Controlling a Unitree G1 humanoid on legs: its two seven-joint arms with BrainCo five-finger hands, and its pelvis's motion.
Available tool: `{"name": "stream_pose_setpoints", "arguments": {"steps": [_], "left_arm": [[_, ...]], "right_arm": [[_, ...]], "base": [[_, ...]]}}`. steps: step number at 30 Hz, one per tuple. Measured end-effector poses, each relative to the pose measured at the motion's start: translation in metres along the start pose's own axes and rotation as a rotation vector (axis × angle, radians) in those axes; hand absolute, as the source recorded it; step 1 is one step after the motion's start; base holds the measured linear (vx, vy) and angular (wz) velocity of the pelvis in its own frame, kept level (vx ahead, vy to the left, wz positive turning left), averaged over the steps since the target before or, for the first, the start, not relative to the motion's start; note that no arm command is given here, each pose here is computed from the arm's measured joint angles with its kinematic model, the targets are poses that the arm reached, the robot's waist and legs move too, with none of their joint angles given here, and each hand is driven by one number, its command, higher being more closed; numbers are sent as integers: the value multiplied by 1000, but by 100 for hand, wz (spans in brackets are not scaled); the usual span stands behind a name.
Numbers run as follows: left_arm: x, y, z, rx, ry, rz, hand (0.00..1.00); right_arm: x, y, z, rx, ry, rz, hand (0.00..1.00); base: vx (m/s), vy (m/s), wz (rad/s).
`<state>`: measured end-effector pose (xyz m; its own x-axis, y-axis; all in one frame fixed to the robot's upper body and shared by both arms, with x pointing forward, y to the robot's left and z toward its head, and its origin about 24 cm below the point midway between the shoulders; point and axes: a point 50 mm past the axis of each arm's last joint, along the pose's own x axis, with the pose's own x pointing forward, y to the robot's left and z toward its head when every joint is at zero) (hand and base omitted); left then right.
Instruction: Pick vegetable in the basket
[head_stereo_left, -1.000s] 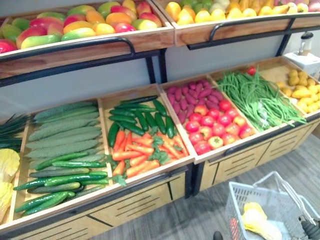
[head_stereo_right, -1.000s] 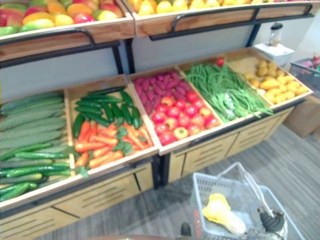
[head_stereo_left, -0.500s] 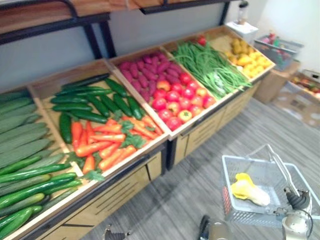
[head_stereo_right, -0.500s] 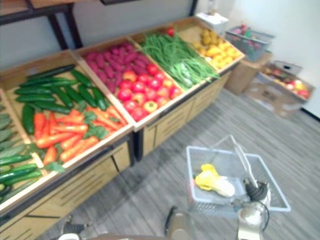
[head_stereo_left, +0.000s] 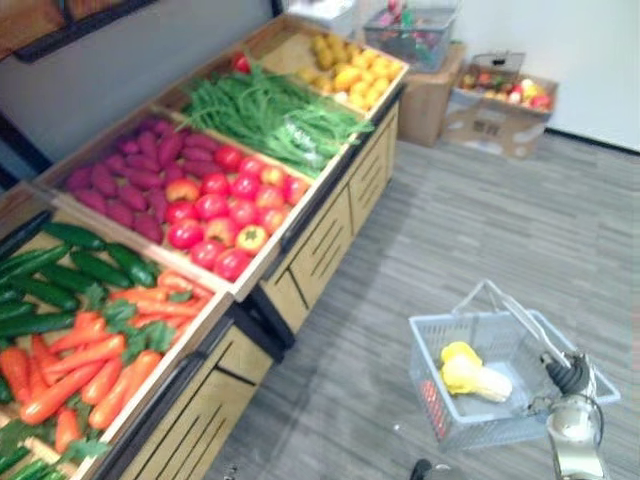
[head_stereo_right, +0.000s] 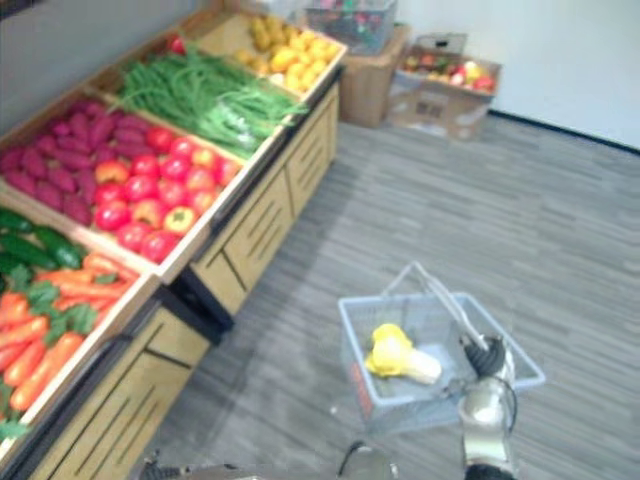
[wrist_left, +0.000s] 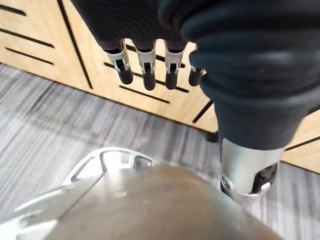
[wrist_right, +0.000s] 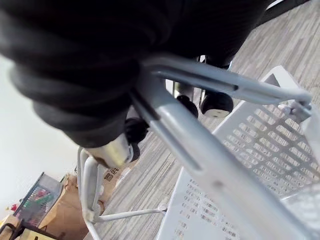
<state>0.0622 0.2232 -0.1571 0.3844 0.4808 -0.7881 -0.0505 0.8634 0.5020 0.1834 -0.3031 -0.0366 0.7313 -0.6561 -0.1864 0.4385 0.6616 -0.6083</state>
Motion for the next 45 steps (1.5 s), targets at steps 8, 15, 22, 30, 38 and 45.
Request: {"name": "stream_pose_setpoints", "arguments": {"steps": [8,15,22,30,38,45], "left_arm": [[-6,-7,-13,-30,37,12,0],[-6,-4,-14,-5,31,14,0],[-10,-10,-20,-10,50,-2,0],[-3,2,-10,88,-17,3,0],[1,6,-3,100,-38,13,0],[-6,-7,-10,-16,22,13,0]], "right_arm": [[1,0,24,-11,-136,12,100],[-2,5,29,-30,-174,52,100],[-1,13,38,-29,-215,93,100],[-3,21,41,-5,-209,105,100],[-2,21,42,-18,-193,77,100],[-10,21,35,-13,-182,78,100]], "base": [[10,63,-89],[21,148,-39],[-31,44,-49],[47,89,-48],[96,-87,21],[98,-236,24]]}}
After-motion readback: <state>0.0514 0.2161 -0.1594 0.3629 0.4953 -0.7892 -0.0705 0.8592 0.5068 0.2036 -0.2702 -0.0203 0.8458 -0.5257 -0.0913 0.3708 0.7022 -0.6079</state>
